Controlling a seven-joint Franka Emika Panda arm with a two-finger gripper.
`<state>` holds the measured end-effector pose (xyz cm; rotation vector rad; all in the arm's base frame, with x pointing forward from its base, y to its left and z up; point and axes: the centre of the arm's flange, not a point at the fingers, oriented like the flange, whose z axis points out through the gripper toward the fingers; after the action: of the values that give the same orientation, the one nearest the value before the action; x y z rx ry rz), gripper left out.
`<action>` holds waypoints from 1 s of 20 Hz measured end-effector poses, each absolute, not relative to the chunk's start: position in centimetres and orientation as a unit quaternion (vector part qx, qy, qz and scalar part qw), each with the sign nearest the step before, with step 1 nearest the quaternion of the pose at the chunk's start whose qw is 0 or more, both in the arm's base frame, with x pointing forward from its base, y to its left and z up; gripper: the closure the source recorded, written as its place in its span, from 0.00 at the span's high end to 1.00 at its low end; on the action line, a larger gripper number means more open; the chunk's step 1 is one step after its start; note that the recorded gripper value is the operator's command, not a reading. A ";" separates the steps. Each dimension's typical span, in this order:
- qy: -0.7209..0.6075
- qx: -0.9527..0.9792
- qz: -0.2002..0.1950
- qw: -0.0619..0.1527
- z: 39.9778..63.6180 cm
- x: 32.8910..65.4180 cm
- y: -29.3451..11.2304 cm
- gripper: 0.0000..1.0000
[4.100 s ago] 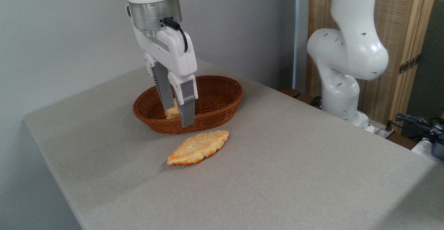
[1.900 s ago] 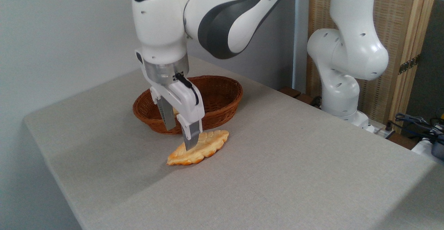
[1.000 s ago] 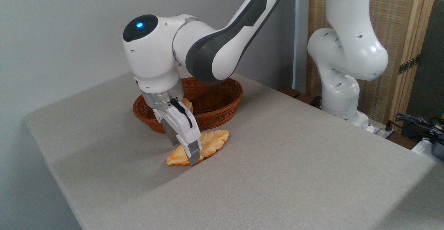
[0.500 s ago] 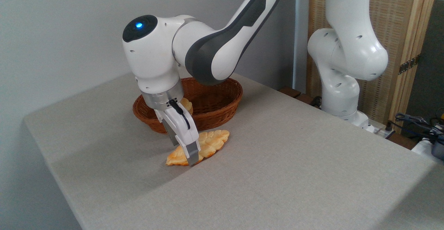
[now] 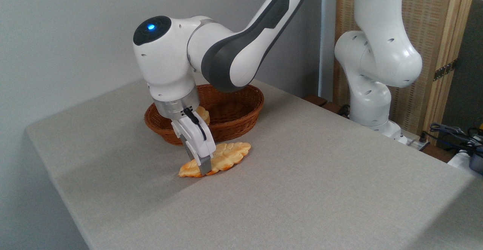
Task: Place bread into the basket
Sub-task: 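Lift the bread and carry it over the wicker basket, then release the bread into the basket and raise the gripper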
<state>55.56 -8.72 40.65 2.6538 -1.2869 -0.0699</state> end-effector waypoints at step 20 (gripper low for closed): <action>-0.403 0.911 -0.002 0.088 52.8 49.8 -16.0 0.58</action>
<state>49.78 -15.99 52.75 2.7111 -1.2007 -0.0062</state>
